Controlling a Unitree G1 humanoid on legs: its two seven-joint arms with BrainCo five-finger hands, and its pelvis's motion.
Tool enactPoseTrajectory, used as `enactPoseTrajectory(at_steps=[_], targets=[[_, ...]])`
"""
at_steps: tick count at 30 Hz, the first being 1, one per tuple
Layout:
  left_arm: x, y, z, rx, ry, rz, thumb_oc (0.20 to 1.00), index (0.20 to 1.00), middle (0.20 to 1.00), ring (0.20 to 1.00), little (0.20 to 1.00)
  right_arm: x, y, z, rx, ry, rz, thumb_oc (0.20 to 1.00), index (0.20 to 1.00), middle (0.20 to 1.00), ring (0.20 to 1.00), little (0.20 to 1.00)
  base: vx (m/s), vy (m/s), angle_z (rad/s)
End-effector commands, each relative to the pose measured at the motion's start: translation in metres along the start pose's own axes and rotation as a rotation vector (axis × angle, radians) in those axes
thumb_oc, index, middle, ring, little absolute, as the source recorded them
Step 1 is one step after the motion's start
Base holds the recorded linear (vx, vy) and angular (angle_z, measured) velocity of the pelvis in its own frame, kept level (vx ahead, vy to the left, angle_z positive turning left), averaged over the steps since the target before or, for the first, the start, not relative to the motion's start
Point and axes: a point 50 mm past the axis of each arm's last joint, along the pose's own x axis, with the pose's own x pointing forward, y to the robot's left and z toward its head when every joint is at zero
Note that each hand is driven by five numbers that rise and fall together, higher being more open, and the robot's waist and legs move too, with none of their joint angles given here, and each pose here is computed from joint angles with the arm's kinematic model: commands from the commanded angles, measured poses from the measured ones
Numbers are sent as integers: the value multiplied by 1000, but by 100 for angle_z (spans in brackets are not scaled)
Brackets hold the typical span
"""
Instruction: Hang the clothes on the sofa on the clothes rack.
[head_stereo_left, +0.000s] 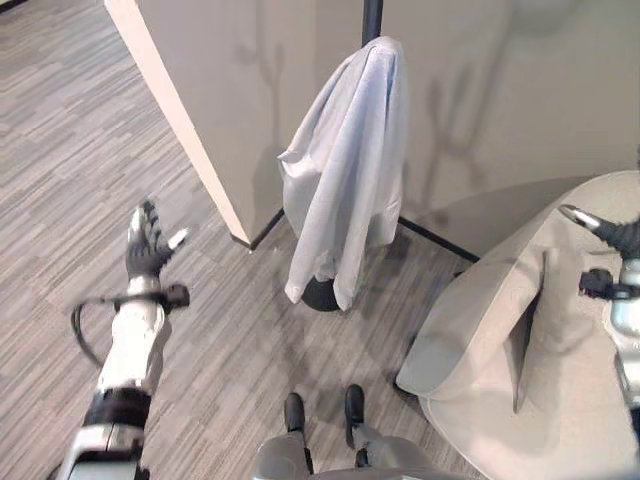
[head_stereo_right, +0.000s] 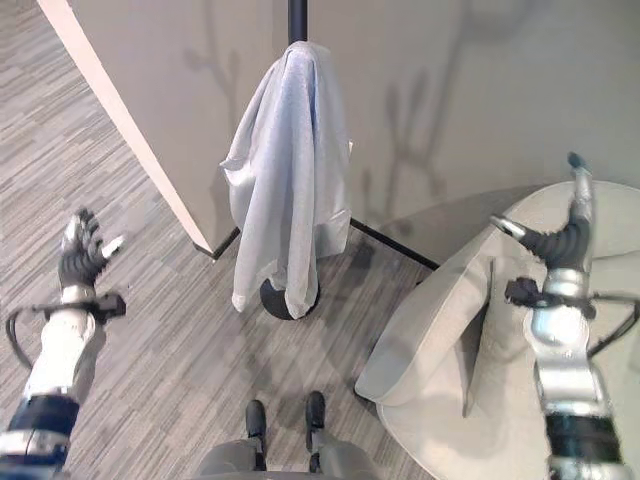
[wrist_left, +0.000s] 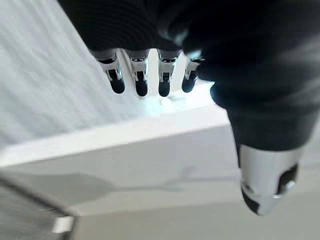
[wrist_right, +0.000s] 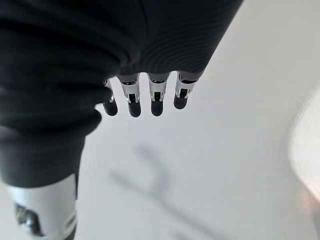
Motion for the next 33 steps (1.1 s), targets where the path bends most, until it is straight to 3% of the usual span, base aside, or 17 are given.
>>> enactPoseTrajectory(at_steps=[1, 3, 4, 6, 10, 17, 20, 24, 33], targets=[[11, -23, 2, -46, -23, -57, 1000, 1000, 1000, 1000, 1000, -3, 21, 15, 234, -70, 139, 1000, 1000, 1000, 1000, 1000, 0, 0, 0], [5, -21, -8, -45, 12, -53, 1000, 1000, 1000, 1000, 1000, -10, 24, 11, 254, -41, 171, 1000, 1000, 1000, 1000, 1000, 0, 0, 0], [-13, -29, -43, -56, 161, -78, 1000, 1000, 1000, 1000, 1000, -26, 41, -1, 306, 40, 256, 1000, 1000, 1000, 1000, 1000, -41, 14, 1], [-18, -30, -50, -49, 194, -87, 1000, 1000, 1000, 1000, 1000, -31, 47, -5, 331, 68, 291, 1000, 1000, 1000, 1000, 1000, -42, 11, -1], [-57, -53, -103, 102, 434, -277, 1000, 1000, 1000, 1000, 1000, -72, 91, -39, 344, 299, 470, 1000, 1000, 1000, 1000, 1000, -63, 42, -16], [-75, -60, -127, 234, 555, -344, 1000, 1000, 1000, 1000, 1000, -144, 136, -90, 295, 688, 638, 1000, 1000, 1000, 1000, 1000, -41, 23, -9], [-73, -60, -129, 254, 565, -338, 1000, 1000, 1000, 1000, 1000, -174, 139, -108, 241, 845, 673, 1000, 1000, 1000, 1000, 1000, 0, 0, 0], [-70, -64, -128, 244, 567, -326, 1000, 1000, 1000, 1000, 1000, -216, 125, -134, 190, 1100, 588, 1000, 1000, 1000, 1000, 1000, 0, 0, 0], [-82, -68, -138, 254, 630, -353, 1000, 1000, 1000, 1000, 1000, -254, 110, -146, 162, 1303, 533, 1000, 1000, 1000, 1000, 1000, 2, 8, 0]])
